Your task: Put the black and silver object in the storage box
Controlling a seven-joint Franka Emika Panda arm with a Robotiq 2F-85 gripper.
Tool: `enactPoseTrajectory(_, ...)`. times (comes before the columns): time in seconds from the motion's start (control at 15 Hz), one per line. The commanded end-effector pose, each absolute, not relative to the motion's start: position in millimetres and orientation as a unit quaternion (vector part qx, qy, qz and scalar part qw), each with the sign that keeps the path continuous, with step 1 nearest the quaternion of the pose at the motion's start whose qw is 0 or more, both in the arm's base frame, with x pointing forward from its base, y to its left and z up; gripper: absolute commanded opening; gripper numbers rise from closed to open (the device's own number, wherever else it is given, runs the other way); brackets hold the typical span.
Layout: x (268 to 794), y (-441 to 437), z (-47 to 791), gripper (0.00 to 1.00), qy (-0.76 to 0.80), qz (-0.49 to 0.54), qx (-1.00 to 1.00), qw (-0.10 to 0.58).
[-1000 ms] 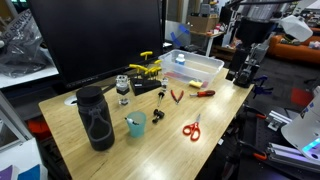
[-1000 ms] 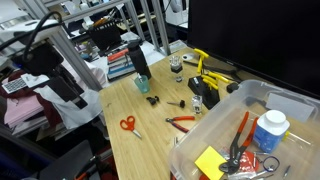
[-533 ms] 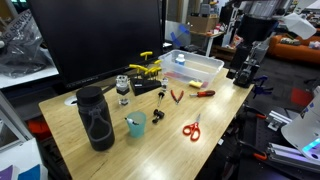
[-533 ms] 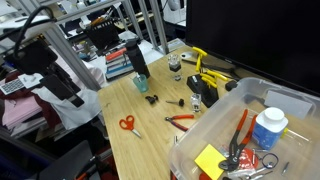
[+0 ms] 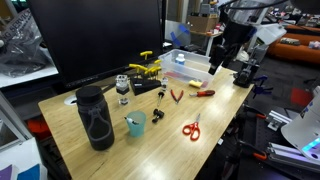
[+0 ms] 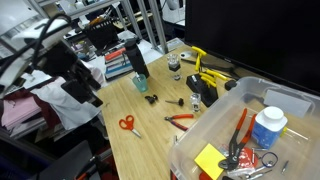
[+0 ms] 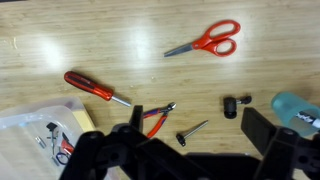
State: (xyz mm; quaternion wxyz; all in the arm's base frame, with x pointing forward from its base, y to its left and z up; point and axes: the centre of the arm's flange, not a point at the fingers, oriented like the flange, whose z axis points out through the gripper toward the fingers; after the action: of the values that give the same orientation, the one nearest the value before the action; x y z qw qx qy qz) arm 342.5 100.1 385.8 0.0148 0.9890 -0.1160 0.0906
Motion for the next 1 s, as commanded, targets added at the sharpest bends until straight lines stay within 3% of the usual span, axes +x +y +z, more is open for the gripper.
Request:
enactPoseTrajectory(0.0,382,91,343,1.0,-0.181,0.091,0.979,-0.009)
enactPoseTrajectory(0.2,402,83,317,1.0,-0.247,0.07,0.966,-0.01)
enactPoseTrajectory(0.33,386,79,318,1.0,-0.232,0.066,0.971,-0.009)
enactPoseTrajectory(0.93,406,79,306,1.0,-0.252,0.062,0.965,-0.02)
